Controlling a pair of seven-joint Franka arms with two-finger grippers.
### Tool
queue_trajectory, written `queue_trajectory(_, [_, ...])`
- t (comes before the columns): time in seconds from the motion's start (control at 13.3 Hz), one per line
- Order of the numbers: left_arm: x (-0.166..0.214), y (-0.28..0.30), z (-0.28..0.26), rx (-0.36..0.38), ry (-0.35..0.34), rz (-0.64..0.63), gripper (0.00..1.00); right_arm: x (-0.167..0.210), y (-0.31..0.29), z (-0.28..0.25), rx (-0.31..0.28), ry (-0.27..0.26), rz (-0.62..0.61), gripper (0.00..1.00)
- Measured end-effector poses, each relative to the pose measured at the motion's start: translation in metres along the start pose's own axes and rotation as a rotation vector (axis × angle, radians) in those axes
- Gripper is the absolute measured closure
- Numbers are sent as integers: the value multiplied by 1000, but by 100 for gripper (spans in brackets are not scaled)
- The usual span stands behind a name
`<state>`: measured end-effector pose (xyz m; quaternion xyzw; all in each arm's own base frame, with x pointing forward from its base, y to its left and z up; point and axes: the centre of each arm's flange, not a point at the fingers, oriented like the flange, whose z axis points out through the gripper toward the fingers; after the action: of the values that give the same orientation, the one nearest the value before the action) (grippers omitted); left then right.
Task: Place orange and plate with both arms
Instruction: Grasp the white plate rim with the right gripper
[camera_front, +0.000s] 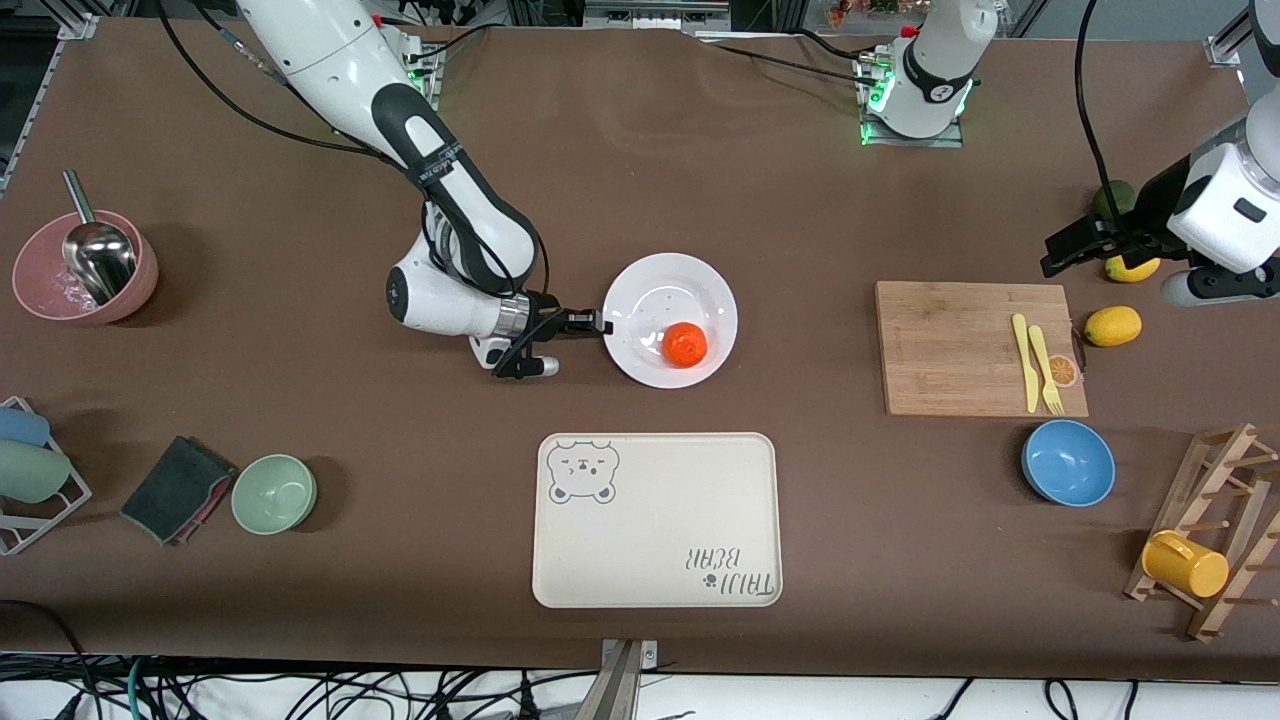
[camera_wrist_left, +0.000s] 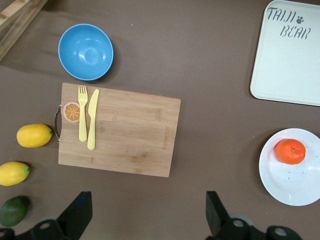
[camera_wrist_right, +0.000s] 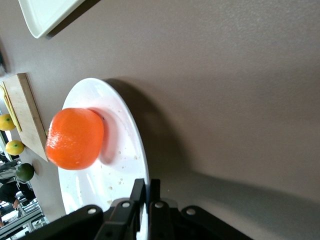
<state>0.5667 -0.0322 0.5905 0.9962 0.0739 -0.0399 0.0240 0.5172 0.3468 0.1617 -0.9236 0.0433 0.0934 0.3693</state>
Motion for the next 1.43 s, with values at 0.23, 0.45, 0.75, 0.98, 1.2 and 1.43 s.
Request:
queue_trajectory(0.23, [0, 0, 0, 0, 0, 0, 0, 0, 0, 0, -1, 2, -1, 93])
queue_trajectory(0.45, [0, 0, 0, 0, 0, 0, 0, 1, -1, -2, -2, 11, -28, 93])
queue_trajectory(0.75, [0, 0, 0, 0, 0, 0, 0, 8, -6, -9, 2, 40, -65, 93])
queue_trajectory(0.98, [0, 0, 0, 0, 0, 0, 0, 17, -19, -19, 42, 75, -56, 95])
queue_trajectory(1.2, [0, 0, 0, 0, 0, 0, 0, 20, -24, -25, 60, 92, -47, 95])
queue_trajectory(1.43, [0, 0, 0, 0, 0, 0, 0, 25, -31, -32, 101, 117, -20, 95])
